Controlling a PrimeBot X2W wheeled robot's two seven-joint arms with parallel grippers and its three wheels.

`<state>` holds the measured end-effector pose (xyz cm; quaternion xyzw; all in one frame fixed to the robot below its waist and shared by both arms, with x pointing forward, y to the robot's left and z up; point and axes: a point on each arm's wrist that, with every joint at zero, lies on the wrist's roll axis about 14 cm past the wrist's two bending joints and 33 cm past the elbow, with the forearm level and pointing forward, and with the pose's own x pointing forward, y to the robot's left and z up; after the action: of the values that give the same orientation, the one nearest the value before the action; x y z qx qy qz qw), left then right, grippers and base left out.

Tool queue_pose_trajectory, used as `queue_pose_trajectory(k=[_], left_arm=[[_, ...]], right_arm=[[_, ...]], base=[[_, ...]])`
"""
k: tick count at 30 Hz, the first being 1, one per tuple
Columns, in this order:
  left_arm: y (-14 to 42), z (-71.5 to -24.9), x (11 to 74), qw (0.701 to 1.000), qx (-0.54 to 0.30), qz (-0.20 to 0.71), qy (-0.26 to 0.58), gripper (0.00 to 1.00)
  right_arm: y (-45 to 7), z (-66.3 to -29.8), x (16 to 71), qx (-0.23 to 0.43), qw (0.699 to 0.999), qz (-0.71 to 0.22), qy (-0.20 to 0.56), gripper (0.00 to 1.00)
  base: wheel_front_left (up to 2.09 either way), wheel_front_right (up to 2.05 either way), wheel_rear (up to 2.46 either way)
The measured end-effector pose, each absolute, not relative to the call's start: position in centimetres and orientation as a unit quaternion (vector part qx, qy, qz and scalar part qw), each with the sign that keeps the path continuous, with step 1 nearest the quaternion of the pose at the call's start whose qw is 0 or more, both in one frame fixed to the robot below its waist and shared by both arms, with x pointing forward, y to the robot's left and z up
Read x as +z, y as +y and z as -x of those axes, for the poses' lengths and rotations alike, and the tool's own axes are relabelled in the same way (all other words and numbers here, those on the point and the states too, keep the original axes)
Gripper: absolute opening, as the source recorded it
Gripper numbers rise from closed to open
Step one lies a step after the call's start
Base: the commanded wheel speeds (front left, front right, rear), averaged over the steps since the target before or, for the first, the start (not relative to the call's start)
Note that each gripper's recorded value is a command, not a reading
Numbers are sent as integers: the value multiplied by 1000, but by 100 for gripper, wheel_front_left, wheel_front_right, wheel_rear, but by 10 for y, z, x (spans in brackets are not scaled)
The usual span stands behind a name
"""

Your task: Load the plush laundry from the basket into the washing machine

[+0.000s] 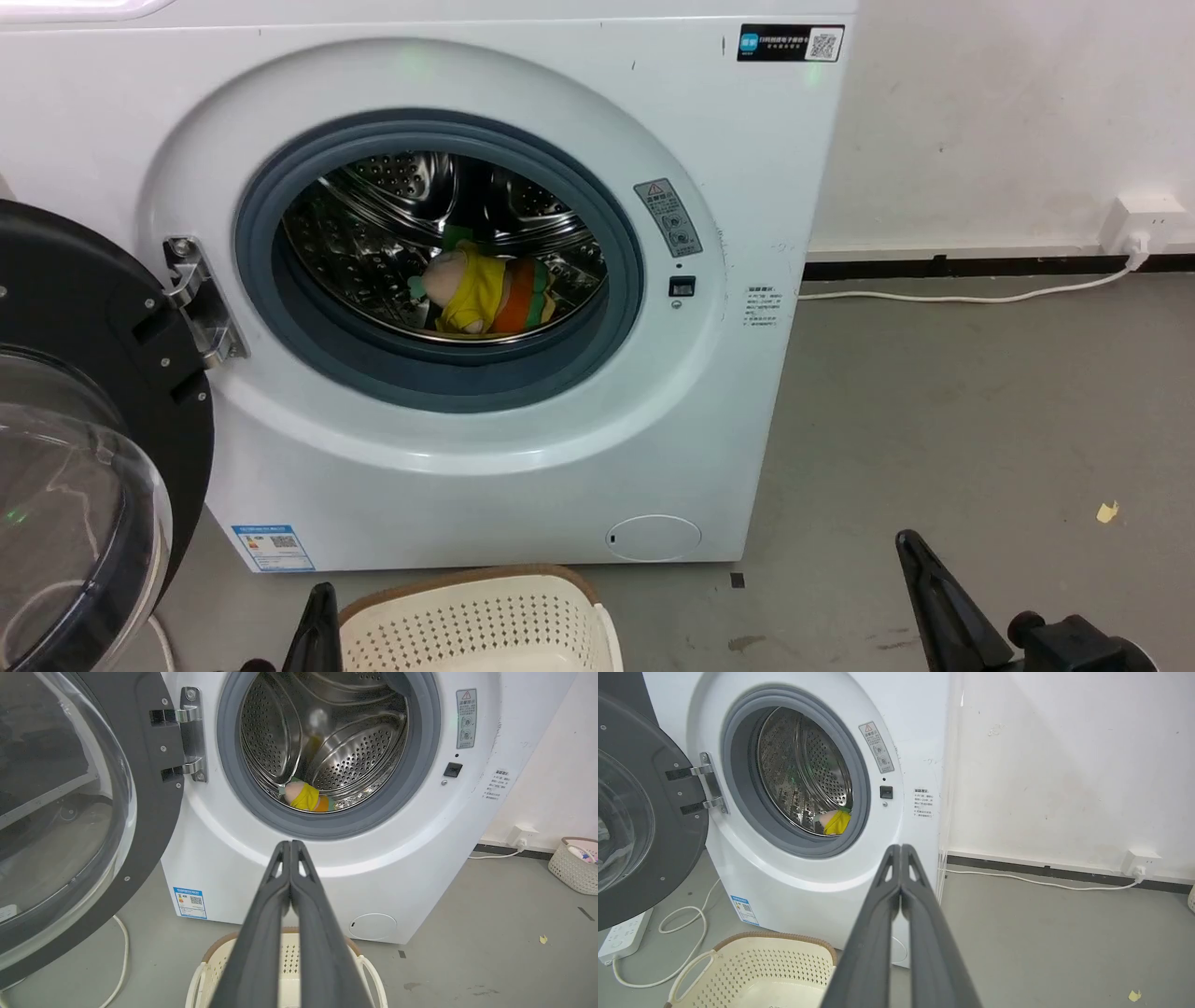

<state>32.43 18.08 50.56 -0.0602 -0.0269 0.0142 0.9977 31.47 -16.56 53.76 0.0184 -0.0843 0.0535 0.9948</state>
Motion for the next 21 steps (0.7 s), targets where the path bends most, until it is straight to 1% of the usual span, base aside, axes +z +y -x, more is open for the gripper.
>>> queue_pose_trajectory(k=[21], left_arm=[[179,-334,509,999,8,45,-22,0]], right_arm=[[-165,-324,534,57,996,-12,-64,0]], base=[[0,0,0]])
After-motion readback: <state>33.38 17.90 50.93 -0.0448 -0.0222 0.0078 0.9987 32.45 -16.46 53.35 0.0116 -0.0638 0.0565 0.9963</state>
